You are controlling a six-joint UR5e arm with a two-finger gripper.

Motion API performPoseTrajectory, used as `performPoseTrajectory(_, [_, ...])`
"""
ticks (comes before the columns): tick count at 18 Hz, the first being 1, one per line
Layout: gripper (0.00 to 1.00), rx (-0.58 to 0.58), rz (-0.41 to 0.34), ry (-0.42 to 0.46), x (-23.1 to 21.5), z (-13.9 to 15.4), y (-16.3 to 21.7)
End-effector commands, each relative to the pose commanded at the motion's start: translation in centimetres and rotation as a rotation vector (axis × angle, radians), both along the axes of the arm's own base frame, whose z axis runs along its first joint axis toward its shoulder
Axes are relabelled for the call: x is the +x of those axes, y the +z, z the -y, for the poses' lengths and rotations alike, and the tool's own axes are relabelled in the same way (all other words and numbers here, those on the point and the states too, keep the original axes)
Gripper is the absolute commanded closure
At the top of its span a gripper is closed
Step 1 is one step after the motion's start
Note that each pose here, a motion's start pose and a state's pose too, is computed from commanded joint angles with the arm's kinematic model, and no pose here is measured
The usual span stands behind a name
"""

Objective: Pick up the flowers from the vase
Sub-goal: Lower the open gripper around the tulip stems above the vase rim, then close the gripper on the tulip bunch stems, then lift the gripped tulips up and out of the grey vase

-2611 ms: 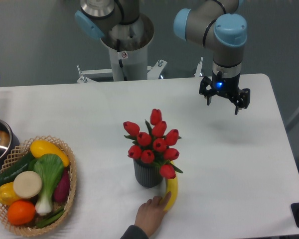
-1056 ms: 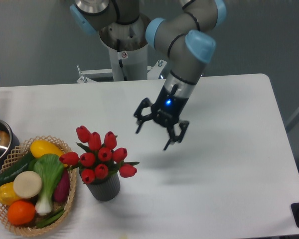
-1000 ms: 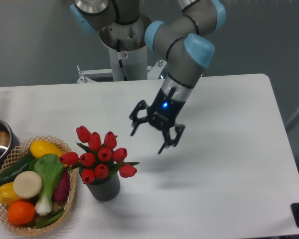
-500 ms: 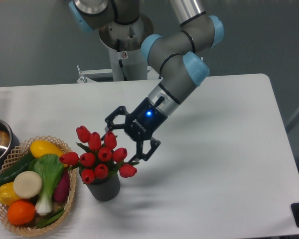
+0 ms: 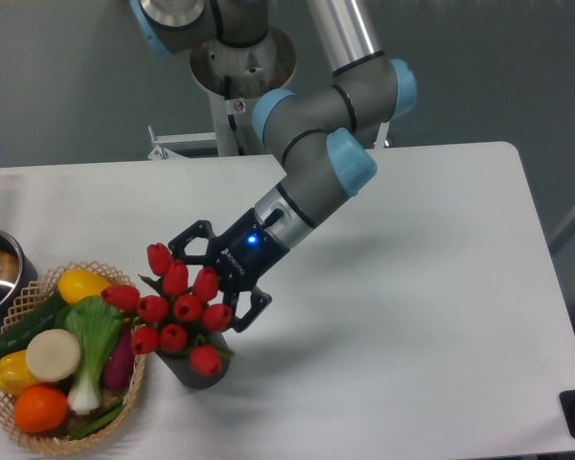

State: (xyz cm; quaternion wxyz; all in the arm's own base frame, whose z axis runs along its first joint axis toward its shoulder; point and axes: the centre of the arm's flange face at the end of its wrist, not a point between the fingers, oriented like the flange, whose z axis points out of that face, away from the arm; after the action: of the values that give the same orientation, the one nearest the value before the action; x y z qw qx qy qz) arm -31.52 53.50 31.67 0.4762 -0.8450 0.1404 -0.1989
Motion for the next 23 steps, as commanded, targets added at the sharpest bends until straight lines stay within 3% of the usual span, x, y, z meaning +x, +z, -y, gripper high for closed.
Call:
performPoseTrajectory(1, [1.0,0.008,-0.013,-0.007,-0.2,-0.2,0.0])
performPoseTrajectory(10, [1.0,0.018,-0.082,-0.013,-0.4,0.5,1.2])
performPoseTrajectory(16, [1.0,0.035,-0.058,0.04,0.5,1.2,6.4])
performPoseTrajectory(23, [1.0,0.025,0.032,0.152,-0.5,-0.3,14.0])
